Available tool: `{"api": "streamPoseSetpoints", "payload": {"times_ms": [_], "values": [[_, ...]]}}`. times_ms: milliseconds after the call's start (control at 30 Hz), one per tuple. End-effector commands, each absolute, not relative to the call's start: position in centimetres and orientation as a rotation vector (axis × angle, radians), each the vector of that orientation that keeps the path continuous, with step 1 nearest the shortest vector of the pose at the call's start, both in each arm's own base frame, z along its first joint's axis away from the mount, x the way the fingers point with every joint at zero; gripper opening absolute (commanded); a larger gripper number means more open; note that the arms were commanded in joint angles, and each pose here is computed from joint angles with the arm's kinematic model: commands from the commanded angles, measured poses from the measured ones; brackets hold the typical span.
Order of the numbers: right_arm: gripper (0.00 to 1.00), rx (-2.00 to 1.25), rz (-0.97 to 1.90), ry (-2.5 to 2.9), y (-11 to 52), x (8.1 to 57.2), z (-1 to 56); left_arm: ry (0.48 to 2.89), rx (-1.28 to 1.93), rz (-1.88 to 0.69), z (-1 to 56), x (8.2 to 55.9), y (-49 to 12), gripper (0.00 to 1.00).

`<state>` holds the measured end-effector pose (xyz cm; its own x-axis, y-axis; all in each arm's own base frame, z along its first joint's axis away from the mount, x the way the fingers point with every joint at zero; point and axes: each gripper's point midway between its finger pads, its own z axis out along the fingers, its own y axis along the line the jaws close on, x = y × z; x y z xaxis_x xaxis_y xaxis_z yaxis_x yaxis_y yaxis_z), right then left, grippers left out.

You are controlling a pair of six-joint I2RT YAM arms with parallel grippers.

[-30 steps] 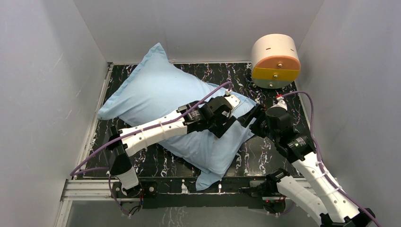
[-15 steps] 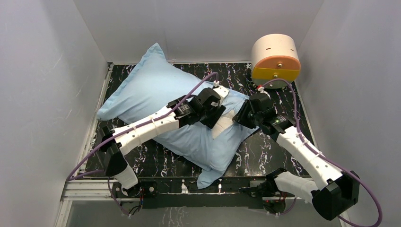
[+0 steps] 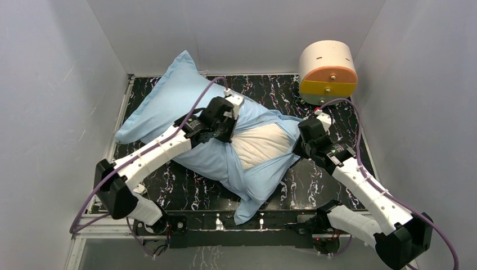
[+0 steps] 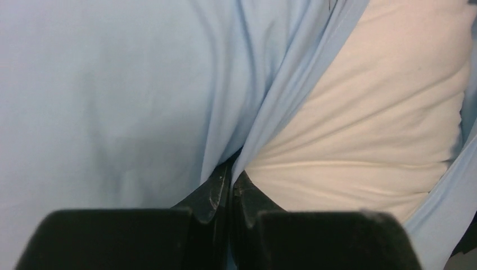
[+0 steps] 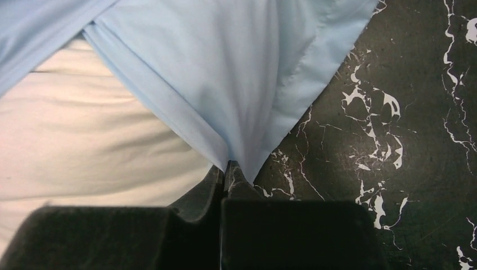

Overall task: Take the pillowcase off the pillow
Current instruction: Remove the pillow from the pillowcase.

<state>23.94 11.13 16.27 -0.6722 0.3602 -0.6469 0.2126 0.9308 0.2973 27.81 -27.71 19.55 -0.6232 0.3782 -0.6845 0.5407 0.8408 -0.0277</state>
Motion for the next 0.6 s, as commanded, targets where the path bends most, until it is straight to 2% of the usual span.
{"api": "streamPoseSetpoints", "payload": {"times_ms": [0,67,100,200,233,267,300,333,367,467,567], "values": [[0.01,0.396,-0.043,2.416,6.6,22.2,13.2,2.401,0.477,-0.107,19.1,28.2,-18.9,0.00],[0.08,0.357,0.077,2.453,8.6,22.4,13.3,2.403,0.524,-0.235,19.3,27.2,-20.2,0.00],[0.15,0.338,0.153,2.465,9.8,22.5,13.8,2.401,0.547,-0.310,19.4,26.7,-21.1,0.00],[0.28,0.278,0.348,2.453,12.4,22.5,17.0,2.412,0.585,-0.531,19.3,25.2,-23.9,0.00],[0.35,0.287,0.393,2.428,12.8,22.4,18.3,2.416,0.586,-0.578,19.3,25.0,-24.6,0.00],[0.47,0.299,0.451,2.392,13.2,22.4,19.8,2.420,0.582,-0.609,19.2,24.9,-25.0,0.00],[0.64,0.308,0.524,2.358,13.8,22.1,21.1,2.429,0.577,-0.625,19.0,24.8,-25.2,0.00],[0.76,0.311,0.605,2.318,14.4,21.8,22.4,2.432,0.569,-0.634,18.9,24.8,-25.4,0.00],[0.83,0.316,0.692,2.284,15.0,21.3,23.3,2.434,0.563,-0.634,18.9,24.9,-25.5,0.00],[0.96,0.296,0.968,2.200,17.2,19.1,25.2,2.427,0.551,-0.627,19.1,25.0,-25.4,0.00],[0.98,0.307,1.103,2.257,18.5,17.3,24.6,2.412,0.536,-0.620,19.6,25.1,-25.1,0.00]]}}
